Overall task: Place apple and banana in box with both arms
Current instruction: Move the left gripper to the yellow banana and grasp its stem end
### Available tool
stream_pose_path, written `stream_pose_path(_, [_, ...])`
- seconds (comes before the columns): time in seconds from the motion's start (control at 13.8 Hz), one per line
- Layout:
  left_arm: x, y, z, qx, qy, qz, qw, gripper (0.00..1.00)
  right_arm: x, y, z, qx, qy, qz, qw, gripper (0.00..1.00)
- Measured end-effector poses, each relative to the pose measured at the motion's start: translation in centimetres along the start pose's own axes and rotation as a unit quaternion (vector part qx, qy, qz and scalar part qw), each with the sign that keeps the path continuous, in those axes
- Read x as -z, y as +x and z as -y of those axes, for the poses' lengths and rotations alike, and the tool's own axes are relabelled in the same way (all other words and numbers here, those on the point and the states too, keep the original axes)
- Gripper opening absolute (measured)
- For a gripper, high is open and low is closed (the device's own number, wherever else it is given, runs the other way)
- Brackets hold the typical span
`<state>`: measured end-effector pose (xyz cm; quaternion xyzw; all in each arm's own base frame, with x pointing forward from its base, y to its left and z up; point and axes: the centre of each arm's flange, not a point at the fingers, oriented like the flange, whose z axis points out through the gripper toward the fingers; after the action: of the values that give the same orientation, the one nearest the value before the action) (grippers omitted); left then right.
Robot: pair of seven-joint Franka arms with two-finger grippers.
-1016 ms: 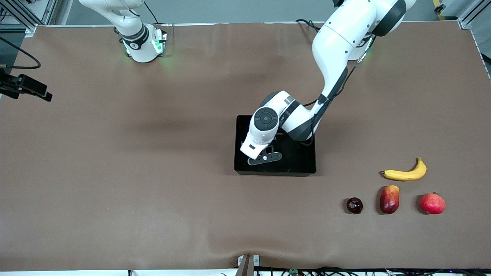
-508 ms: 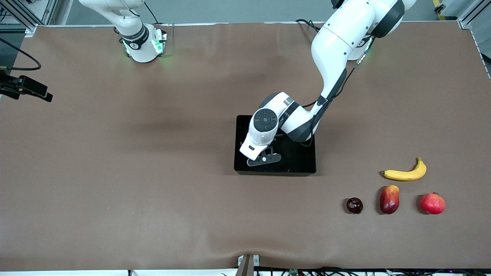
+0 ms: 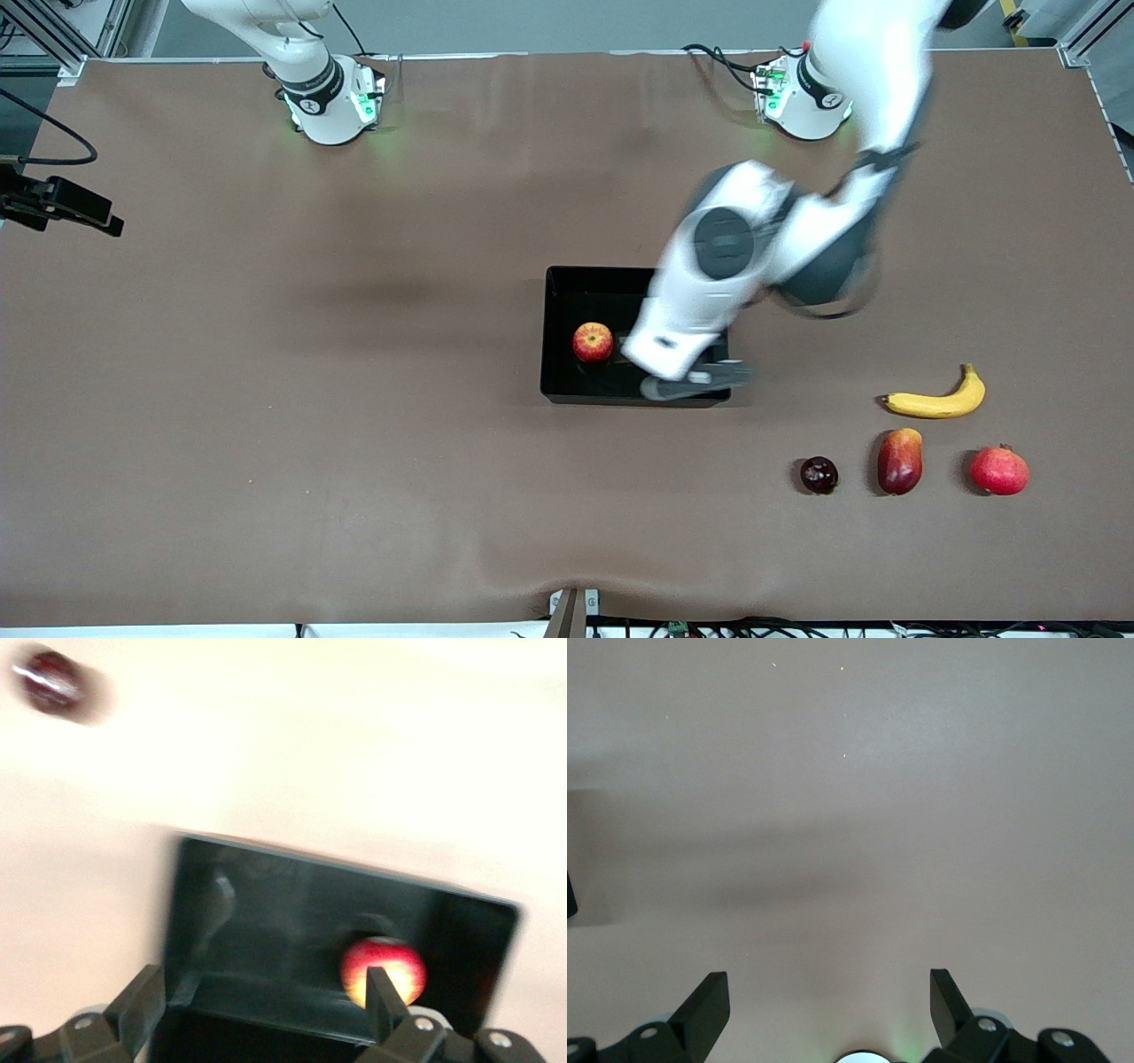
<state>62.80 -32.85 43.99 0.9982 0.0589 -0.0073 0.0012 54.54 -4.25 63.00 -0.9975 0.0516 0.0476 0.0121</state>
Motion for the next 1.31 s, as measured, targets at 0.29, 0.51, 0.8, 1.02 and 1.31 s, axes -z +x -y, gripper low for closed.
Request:
stream_pose_path(0.29, [-0.8, 4.3, 14.7, -0.144, 0.031, 0.074, 0.986, 1.0, -0.1, 0.0, 0.1, 0.001, 0.0, 0.0, 1.0, 1.0])
stream_pose_path(0.51, [-5.7, 6.5, 25.8, -0.256, 0.011, 0.107, 0.961, 1.0, -0.1, 0.0, 0.3, 0.003, 0.0, 0.001, 1.0, 1.0])
stream_pose_path(0.8, [-13.7, 6.7, 38.0, -0.395, -0.012, 0.064, 0.916, 1.0, -0.1, 0.1, 0.4, 0.004, 0.0, 0.001, 1.0, 1.0])
stream_pose_path(1.02, [-17.5, 6.8, 40.6, -0.499, 0.041, 0.043, 0.864, 1.0, -0.1, 0.1, 0.4, 0.004, 0.0, 0.001, 1.0, 1.0])
stream_pose_path(1.31, [-20.0, 8.0, 39.1, -0.6, 0.078, 0.013, 0.796, 1.0, -0.1, 0.1, 0.5, 0.004, 0.0, 0.001, 1.0, 1.0])
